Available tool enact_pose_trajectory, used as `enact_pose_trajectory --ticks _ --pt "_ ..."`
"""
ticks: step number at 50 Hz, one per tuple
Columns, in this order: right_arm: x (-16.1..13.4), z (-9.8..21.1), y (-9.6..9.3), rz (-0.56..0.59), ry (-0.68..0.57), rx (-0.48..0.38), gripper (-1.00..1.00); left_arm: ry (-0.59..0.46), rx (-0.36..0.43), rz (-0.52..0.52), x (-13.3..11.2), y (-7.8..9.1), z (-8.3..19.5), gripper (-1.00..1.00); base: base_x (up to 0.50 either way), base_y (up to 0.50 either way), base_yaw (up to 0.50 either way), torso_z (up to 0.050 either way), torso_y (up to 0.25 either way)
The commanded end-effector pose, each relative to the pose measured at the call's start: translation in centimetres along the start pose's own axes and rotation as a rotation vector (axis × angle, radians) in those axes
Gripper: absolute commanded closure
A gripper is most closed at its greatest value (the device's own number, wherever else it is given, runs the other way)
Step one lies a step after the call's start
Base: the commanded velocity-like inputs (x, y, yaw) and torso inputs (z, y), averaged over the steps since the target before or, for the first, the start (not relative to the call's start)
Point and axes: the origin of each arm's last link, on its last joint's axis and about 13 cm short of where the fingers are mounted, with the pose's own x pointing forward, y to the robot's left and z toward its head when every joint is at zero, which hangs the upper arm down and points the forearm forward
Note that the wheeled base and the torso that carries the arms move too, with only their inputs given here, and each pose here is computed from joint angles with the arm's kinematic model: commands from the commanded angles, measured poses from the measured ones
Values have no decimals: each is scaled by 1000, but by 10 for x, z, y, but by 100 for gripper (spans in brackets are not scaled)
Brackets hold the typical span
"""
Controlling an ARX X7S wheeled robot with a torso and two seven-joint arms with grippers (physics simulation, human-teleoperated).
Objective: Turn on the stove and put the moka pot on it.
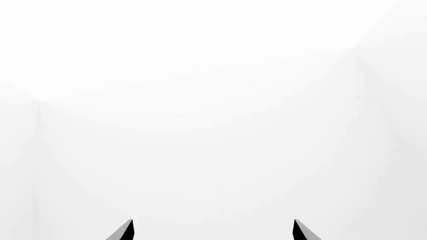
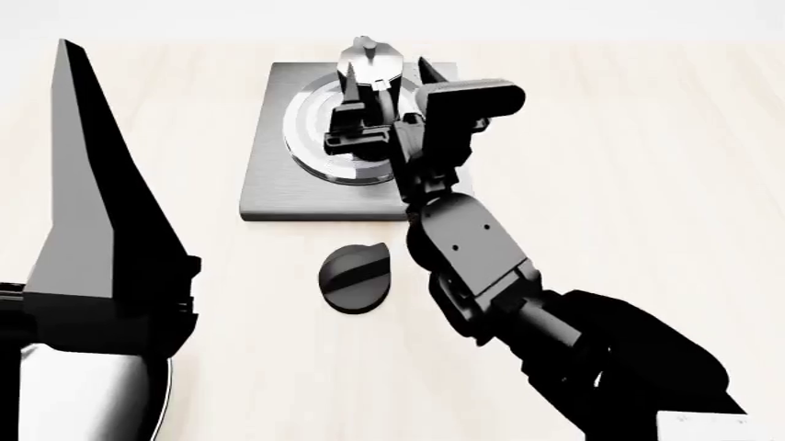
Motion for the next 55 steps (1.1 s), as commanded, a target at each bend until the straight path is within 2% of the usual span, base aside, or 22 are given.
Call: enact_pose_trajectory --ticks 1,11,16,19,25,35,41,48,55 --pt "2 38 3 24 -123 41 -100 -4 4 3 3 1 1 -100 0 0 0 0 0" --pt "-6 108 8 55 -256 22 -100 -15 45 5 15 5 3 -100 0 0 0 0 0" --pt "-11 140 9 24 -295 -35 -100 -39 53 -13 24 6 2 -100 0 0 0 0 0" --pt "-15 159 5 4 -334 -25 -100 -53 58 -18 27 8 3 -100 0 0 0 0 0" --pt "-25 194 -3 -37 -389 -66 -100 -73 60 -12 35 12 5 -100 0 0 0 0 0" --pt "-46 231 -14 -87 -448 -108 -100 -115 57 -31 46 13 11 -100 0 0 0 0 0" --pt "-70 253 -20 -132 -481 -129 -100 -148 58 -46 52 12 16 -100 0 0 0 0 0" --pt "-107 269 -26 -179 -578 -194 -100 -244 103 -52 58 9 26 -100 0 0 0 0 0" --pt "-129 277 -28 -183 -614 -231 -100 -311 105 -37 61 8 42 -100 0 0 0 0 0"
